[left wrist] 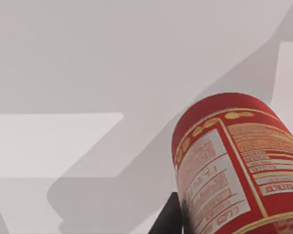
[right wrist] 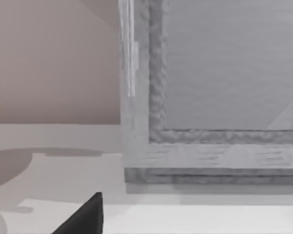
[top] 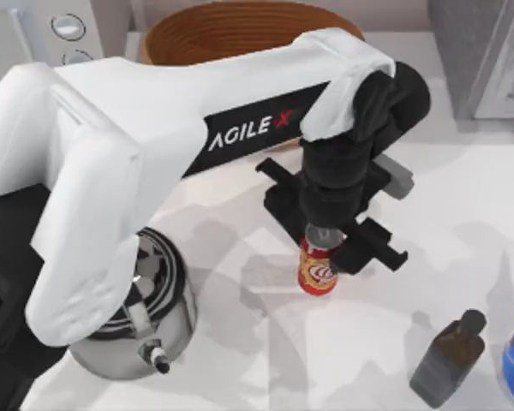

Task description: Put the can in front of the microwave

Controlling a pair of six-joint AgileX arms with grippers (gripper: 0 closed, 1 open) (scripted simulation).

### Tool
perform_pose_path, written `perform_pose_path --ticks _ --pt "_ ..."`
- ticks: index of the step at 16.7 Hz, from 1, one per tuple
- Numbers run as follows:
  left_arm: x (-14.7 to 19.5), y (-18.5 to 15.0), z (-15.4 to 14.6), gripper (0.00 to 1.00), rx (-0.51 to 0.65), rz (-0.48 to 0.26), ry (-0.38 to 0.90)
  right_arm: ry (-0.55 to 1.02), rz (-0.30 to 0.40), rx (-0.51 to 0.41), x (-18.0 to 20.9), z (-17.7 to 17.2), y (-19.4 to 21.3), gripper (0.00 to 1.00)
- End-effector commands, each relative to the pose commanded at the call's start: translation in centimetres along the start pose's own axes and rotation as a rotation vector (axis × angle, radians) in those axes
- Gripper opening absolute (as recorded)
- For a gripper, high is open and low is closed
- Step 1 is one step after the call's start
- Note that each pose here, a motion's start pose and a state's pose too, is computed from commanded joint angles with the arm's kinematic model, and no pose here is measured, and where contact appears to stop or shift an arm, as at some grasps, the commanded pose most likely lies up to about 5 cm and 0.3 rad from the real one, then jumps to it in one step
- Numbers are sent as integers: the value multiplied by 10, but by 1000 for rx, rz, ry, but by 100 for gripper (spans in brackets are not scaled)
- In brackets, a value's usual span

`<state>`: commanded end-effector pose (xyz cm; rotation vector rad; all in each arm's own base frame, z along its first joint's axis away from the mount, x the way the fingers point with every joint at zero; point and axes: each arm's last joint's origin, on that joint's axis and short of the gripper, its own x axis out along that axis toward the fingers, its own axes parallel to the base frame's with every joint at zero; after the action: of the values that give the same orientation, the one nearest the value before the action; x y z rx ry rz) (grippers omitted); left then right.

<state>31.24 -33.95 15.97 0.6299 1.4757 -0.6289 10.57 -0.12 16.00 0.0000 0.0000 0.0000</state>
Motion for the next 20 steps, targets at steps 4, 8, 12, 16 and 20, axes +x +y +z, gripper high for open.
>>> perform_pose_path --ticks 4,8,12,16,20 --pt "0 0 0 0 0 0 0 0 0 0 0 0 0 100" --pt "-11 -1 1 0 6 -1 -1 0 0 0 0 0 0 100" --pt "-38 0 0 0 0 -1 -1 0 0 0 0 0 0 100" --pt "-38 0 0 0 1 0 3 0 0 0 0 0 0 100" --pt "-48 33 -3 0 -85 26 0 0 0 0 0 0 0 100"
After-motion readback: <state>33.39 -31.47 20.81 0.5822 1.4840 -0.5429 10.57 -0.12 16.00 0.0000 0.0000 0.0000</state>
